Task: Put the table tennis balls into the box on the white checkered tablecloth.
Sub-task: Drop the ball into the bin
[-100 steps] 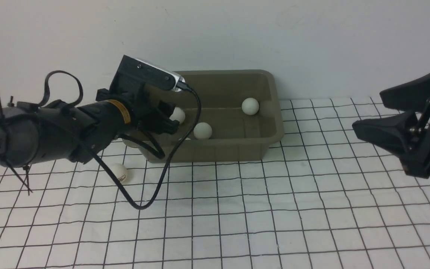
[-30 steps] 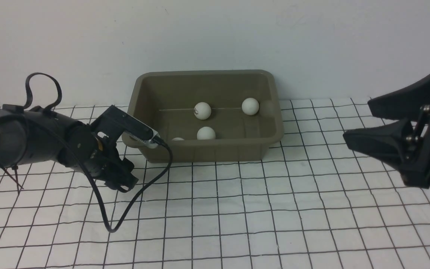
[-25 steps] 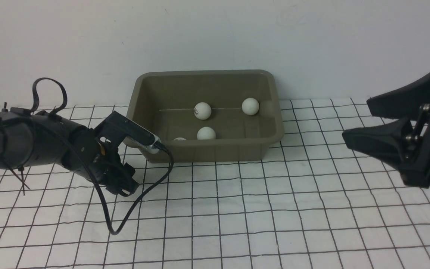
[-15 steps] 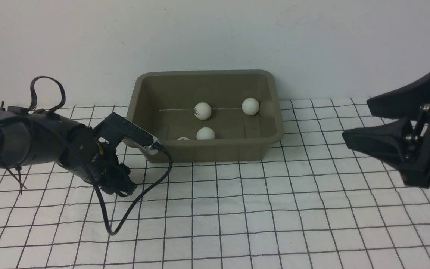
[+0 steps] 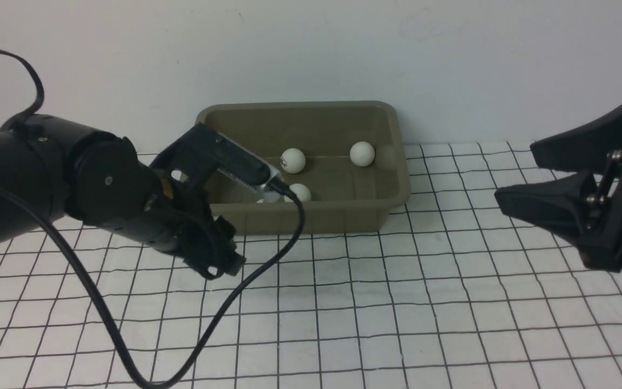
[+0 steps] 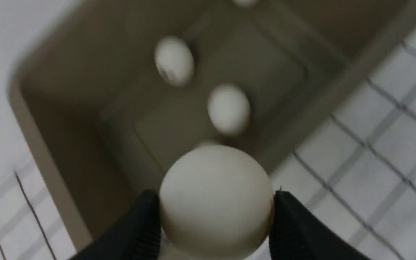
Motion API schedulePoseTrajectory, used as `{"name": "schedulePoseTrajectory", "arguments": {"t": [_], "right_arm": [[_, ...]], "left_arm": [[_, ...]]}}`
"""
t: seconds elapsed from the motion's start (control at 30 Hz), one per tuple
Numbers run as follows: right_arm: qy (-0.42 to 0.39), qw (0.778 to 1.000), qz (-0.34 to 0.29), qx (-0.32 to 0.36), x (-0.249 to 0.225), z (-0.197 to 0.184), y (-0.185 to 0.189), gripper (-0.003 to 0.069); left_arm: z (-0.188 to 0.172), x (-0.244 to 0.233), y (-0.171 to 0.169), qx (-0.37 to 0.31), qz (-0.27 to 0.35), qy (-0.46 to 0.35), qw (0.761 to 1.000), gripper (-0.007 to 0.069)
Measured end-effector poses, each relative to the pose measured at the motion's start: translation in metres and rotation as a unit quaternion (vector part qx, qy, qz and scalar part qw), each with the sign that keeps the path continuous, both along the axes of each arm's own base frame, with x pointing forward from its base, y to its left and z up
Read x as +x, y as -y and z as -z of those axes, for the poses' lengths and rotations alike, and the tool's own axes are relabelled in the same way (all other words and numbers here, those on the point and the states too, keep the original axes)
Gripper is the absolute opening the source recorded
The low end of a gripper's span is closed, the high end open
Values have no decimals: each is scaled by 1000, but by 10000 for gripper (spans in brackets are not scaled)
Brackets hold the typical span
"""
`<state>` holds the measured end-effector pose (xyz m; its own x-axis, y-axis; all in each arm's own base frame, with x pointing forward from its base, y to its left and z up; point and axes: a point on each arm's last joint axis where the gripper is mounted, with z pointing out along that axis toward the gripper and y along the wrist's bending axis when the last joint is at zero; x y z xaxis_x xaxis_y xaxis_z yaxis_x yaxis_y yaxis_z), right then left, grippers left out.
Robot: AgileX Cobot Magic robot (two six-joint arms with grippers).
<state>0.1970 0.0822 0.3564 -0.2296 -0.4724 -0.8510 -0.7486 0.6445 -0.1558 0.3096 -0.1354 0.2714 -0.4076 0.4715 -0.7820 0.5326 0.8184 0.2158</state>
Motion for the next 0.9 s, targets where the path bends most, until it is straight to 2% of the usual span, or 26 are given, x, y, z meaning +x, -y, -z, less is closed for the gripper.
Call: {"name": "schedulePoseTrajectory", "arguments": {"t": [0.07,0.2,0.3,0.43,0.7,0.9], "right_arm": [[0,1000,0,0,0,0,0,461],[0,1000,0,0,0,0,0,461],[0,1000,0,1,0,0,0,461],[-2,1000,-2,2,0,0,0,461],[-13,1000,-10,9,-2,0,-2,461],[-13,1000,-10,13,-2,0,-2,461]], "left_arm": [[4,21,2,-26,-8,79,997,345],[37,54,0,-44,-27,133,990,345],[77,73,-1,-36,-37,118,992,345],[107,93,2,-39,-48,101,993,345],[106,102,5,-80,-73,83,991,345],[111,99,4,-76,-81,43,993,345]]}}
